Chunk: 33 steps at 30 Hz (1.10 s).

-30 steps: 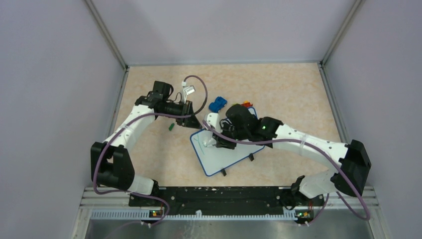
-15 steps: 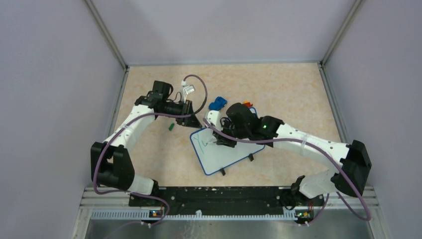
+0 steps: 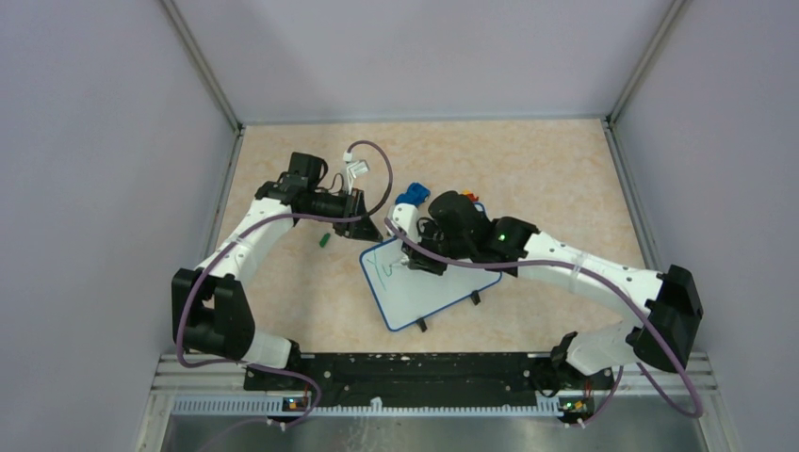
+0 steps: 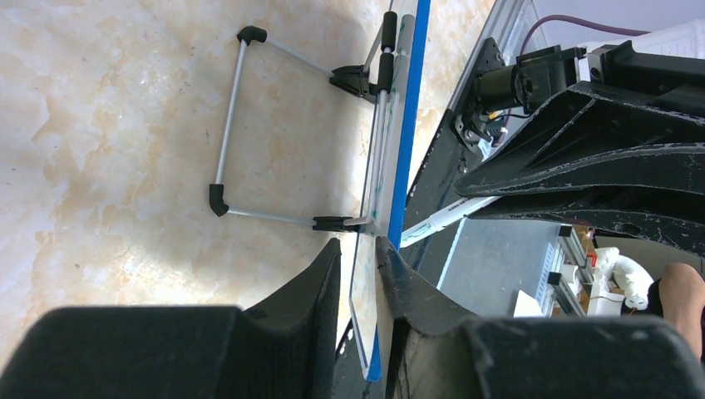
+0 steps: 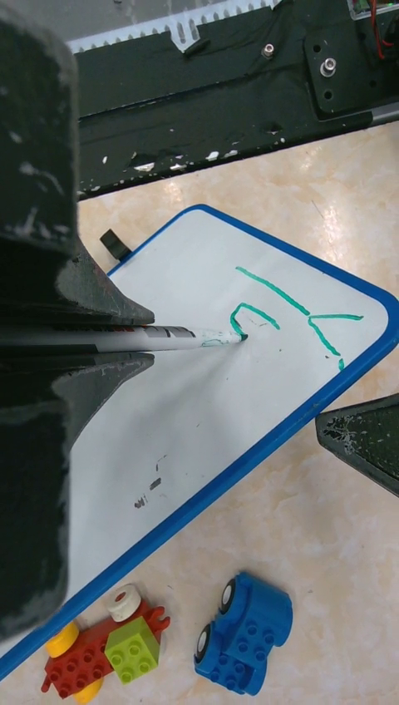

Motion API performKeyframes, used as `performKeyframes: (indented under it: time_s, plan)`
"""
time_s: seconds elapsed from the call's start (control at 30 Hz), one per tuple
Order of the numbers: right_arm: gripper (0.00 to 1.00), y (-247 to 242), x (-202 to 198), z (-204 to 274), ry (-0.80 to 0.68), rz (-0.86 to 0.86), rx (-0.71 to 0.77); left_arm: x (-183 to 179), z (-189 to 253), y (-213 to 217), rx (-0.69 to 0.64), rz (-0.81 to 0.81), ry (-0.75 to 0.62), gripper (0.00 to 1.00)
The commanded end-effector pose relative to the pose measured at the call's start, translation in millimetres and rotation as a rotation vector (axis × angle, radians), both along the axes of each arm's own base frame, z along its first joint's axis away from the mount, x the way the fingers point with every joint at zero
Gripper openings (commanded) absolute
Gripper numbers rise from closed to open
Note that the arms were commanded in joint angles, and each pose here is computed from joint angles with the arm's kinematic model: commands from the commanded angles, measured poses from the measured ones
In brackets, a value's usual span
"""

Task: Write a sentence on the whiteboard

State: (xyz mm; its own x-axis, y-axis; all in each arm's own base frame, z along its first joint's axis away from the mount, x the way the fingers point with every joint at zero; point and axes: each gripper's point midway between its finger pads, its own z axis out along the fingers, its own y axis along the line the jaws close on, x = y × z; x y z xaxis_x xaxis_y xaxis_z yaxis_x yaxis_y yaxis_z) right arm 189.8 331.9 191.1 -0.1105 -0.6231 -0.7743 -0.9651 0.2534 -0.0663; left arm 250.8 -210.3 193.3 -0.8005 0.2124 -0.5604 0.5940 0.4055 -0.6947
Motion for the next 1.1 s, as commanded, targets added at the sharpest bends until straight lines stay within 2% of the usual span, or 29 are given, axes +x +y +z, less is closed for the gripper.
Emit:
performKeyframes:
  time_s: [0.0, 0.8, 1.07]
  plan:
    - [0.00, 11.0, 25.3, 28.9, -0.071, -0.061, 0.073, -4.9, 4.7, -2.1, -0.029, -0.015, 0.000, 0.27]
    - [0.00, 27.2, 5.7, 20.7, -0.050, 0.017, 0.065, -6.0, 2.3, -1.1, -0.022, -0.012, 0.000, 0.27]
    - [0.00, 8.6, -1.4, 52.8, -0.017, 0.039, 0.147, -4.9, 3.6, -0.7, -0.020, -0.004, -0.006, 0.27]
